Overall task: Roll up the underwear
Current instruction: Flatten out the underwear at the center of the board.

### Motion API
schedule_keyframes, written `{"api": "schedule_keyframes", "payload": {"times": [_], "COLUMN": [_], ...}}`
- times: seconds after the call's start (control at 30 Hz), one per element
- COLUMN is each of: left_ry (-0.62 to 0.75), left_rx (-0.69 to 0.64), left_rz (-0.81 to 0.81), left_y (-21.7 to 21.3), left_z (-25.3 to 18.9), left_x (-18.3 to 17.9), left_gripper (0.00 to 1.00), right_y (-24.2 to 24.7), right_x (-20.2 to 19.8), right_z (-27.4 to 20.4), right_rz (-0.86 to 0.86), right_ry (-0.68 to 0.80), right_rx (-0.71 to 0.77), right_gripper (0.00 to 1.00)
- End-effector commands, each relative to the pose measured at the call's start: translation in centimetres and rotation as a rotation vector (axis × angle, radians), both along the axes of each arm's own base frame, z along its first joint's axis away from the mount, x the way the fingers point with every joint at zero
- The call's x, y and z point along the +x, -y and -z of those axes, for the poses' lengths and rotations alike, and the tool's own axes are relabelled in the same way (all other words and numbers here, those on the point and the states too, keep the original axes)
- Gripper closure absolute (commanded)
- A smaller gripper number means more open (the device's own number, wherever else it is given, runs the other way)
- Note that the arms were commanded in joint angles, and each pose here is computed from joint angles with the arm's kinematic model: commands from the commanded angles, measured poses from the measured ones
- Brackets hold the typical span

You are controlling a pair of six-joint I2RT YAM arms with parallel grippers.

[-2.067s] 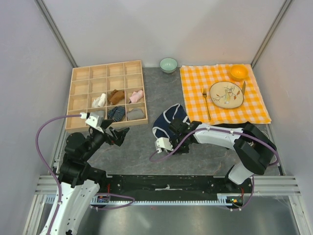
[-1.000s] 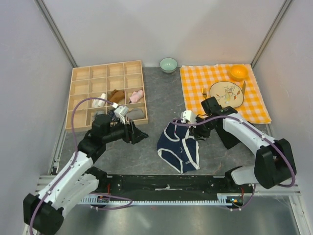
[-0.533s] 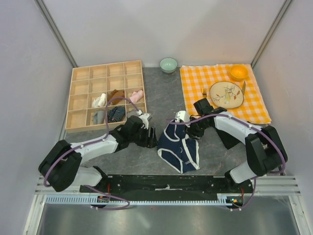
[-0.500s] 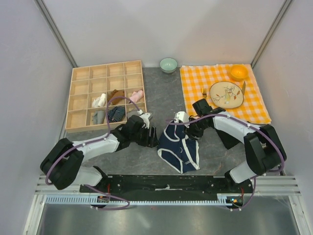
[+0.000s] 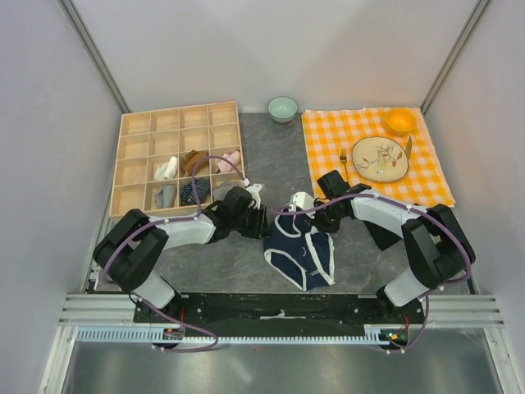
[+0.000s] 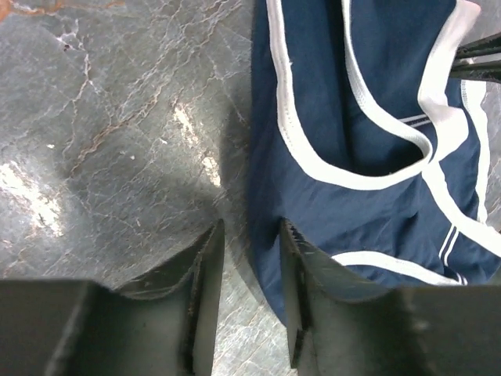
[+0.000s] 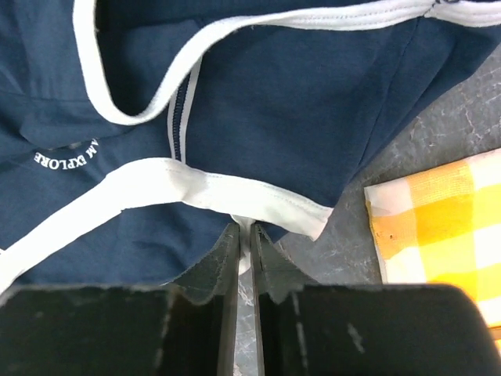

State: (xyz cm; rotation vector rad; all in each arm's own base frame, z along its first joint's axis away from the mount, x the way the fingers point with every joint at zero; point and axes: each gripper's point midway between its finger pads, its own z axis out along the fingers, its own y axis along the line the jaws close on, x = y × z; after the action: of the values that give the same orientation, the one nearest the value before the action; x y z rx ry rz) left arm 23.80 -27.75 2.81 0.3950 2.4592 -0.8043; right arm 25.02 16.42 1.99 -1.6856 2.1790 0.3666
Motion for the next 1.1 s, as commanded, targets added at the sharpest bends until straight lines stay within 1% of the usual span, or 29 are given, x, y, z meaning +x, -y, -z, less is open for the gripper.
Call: {"api": "schedule_keyframes", "payload": {"times": [0.0, 0.07, 0.1, 0.17, 0.2, 0.3, 0.33, 0.37, 0.4, 0.43, 0.47, 0.5, 0.53, 0.63, 0.67, 0.73, 0.77, 0.83, 0.87, 0.93, 0.97, 1.0, 1.03, 1.07], "left_ry": [0.022, 0.009, 0.018, 0.004, 0.031, 0.013, 0.034, 0.008, 0.002, 0.017, 0.006, -0.003, 0.016, -0.004, -0.007, -0.019, -0.025, -0.019, -0.004, 0.031, 0.062, 0.105, 0.135, 0.165], "left_rx": [-0.026, -0.021, -0.03, -0.025, -0.051, -0.083, -0.144, -0.146, -0.165, -0.234, -0.237, -0.274, -0.31, -0.325, -0.327, -0.32, -0.315, -0.298, -0.299, -0.284, -0.285, -0.279, -0.277, -0.272], "left_rz": [0.04, 0.04, 0.035, 0.011, 0.002, -0.045, -0.073, -0.088, -0.101, -0.133, -0.161, -0.185, -0.193, -0.221, -0.225, -0.223, -0.218, -0.206, -0.207, -0.193, -0.194, -0.174, -0.162, -0.146], "left_y": [1.3, 0.9, 0.8, -0.1, -0.3, -1.8, -1.8, -2.7, -3.0, -3.0, -3.8, -3.9, -4.0, -4.7, -4.9, -5.1, -5.1, -5.2, -5.1, -5.3, -5.2, -5.3, -5.2, -5.1], "left_z": [-0.3, 0.0, -0.4, -0.1, -1.3, -1.3, -3.0, -2.1, -2.2, -3.8, -2.8, -3.3, -4.0, -3.2, -3.0, -2.6, -2.4, -2.3, -2.9, -3.7, -4.7, -5.4, -6.5, -7.1], "left_x": [0.5, 0.0, -0.1, -0.9, -1.0, -2.8, -3.0, -4.3, -4.8, -5.1, -5.8, -6.2, -6.4, -7.3, -7.5, -7.8, -7.9, -8.0, -7.7, -7.5, -6.9, -6.7, -6.3, -6.0], "left_gripper": [0.72, 0.97, 0.98, 0.98, 0.98, 0.98, 0.98, 0.98, 0.98, 0.98, 0.98, 0.98, 0.98, 0.98, 0.96, 0.92, 0.82, 0.7, 0.61, 0.53, 0.51, 0.5, 0.48, 0.47], "right_y": [-0.1, -0.3, -0.7, -1.0, -1.3, -1.8, -2.0, -2.1, -2.4, -2.6, -2.9, -3.2, -3.3, -3.6, -3.6, -3.7, -3.9, -4.2, -4.1, -3.9, -3.5, -3.4, -3.7, -3.3], "right_x": [0.7, 0.8, 0.9, 1.2, 1.5, 2.1, 2.2, 2.5, 2.9, 3.1, 3.4, 3.9, 4.3, 6.3, 7.3, 7.8, 8.1, 7.7, 7.5, 7.4, 7.3, 7.0, 6.6, 5.9], "right_z": [-0.5, -1.0, -1.8, -2.8, -3.6, -4.9, -5.1, -5.4, -5.6, -5.6, -5.7, -5.2, -5.1, -4.3, -4.6, -3.6, -3.8, -3.9, -4.1, -5.7, -6.0, -7.2, -7.7, -7.7], "right_rz": [0.014, 0.024, 0.028, 0.051, 0.061, 0.123, 0.159, 0.181, 0.2, 0.217, 0.255, 0.273, 0.301, 0.395, 0.42, 0.448, 0.445, 0.409, 0.399, 0.365, 0.359, 0.345, 0.29, 0.278], "right_ry": [0.04, 0.047, 0.055, 0.069, 0.086, 0.093, 0.085, 0.086, 0.094, 0.09, 0.076, 0.071, 0.066, 0.068, 0.084, 0.066, 0.065, 0.05, 0.055, 0.096, 0.105, 0.129, 0.131, 0.116], "right_rx": [0.004, 0.022, 0.05, 0.082, 0.106, 0.158, 0.173, 0.186, 0.202, 0.212, 0.228, 0.232, 0.233, 0.216, 0.219, 0.197, 0.202, 0.211, 0.21, 0.23, 0.234, 0.253, 0.272, 0.266], "right_gripper": [0.91, 1.0, 1.0, 1.0, 1.0, 1.0, 1.0, 1.0, 1.0, 1.0, 1.0, 1.0, 1.0, 1.0, 1.0, 0.99, 0.89, 0.76, 0.68, 0.6, 0.53, 0.5, 0.46, 0.43]}}
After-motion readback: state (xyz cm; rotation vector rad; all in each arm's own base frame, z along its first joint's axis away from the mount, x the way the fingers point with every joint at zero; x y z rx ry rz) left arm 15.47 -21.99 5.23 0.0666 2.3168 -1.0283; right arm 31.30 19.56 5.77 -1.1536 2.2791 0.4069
